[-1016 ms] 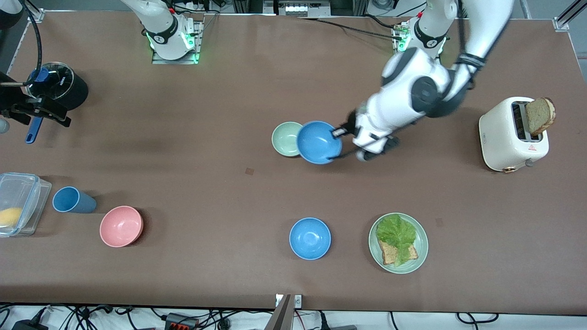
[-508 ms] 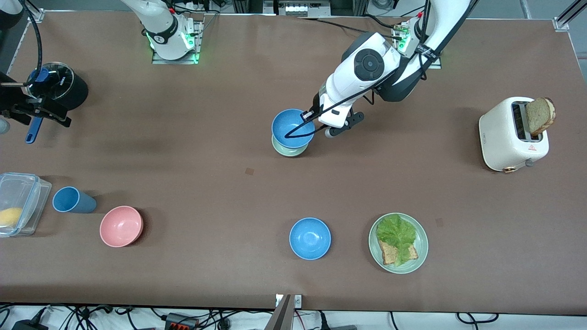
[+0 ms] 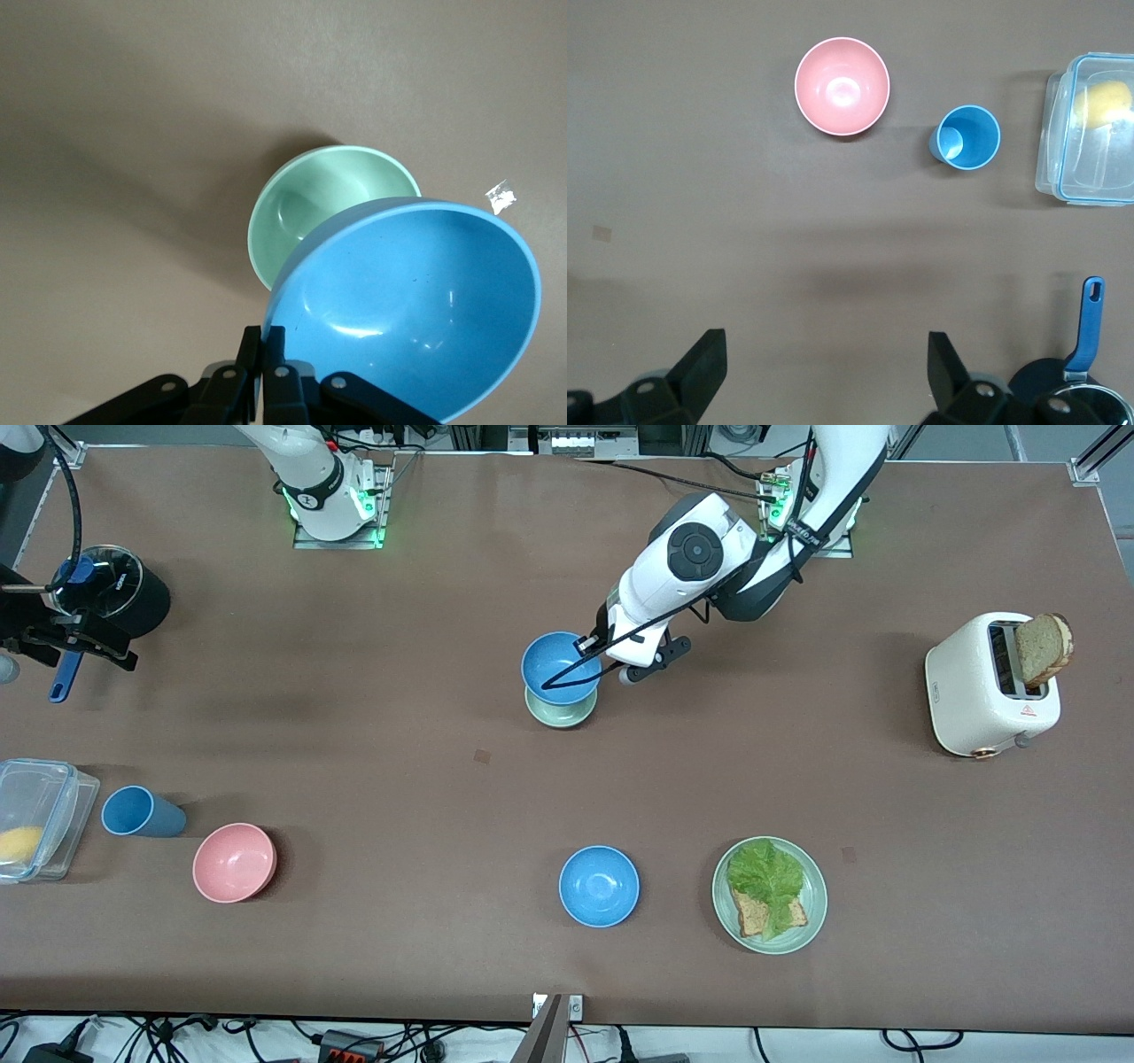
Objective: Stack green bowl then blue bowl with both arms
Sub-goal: 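Lower the blue bowl into the green bowl and open the left gripper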
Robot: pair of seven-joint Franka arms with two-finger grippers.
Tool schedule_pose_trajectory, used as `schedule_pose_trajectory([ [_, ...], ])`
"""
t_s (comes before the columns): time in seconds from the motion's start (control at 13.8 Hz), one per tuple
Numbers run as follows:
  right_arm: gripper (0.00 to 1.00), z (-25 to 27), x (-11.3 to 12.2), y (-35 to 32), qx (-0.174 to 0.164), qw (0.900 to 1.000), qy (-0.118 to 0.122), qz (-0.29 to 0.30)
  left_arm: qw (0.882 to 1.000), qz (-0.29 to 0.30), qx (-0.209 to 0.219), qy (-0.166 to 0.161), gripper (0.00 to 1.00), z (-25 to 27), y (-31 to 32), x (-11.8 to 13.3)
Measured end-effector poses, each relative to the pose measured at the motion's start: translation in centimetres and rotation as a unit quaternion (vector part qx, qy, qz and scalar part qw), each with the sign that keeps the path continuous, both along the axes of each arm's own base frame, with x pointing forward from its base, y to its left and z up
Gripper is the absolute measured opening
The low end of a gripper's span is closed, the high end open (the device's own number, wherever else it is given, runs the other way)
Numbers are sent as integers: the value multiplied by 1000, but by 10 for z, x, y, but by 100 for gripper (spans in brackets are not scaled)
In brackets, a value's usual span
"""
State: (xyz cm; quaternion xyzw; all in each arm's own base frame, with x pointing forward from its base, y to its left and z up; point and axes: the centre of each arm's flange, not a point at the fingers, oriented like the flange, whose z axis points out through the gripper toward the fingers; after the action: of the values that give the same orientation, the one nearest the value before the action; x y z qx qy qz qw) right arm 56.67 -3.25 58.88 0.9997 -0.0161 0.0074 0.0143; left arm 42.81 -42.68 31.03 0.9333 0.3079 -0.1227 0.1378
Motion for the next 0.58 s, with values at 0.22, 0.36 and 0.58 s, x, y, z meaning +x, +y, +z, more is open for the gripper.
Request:
schedule_pose_trajectory([
  [0.22,100,0,0,0,0,1000,0,0,1000,4,16,-14,4,-19,1,4],
  [0.36,100,0,0,0,0,1000,0,0,1000,4,25,-17,4,-34,2,5],
  [0.58,100,0,0,0,0,1000,0,0,1000,8,22,-17,4,-44,3,8],
])
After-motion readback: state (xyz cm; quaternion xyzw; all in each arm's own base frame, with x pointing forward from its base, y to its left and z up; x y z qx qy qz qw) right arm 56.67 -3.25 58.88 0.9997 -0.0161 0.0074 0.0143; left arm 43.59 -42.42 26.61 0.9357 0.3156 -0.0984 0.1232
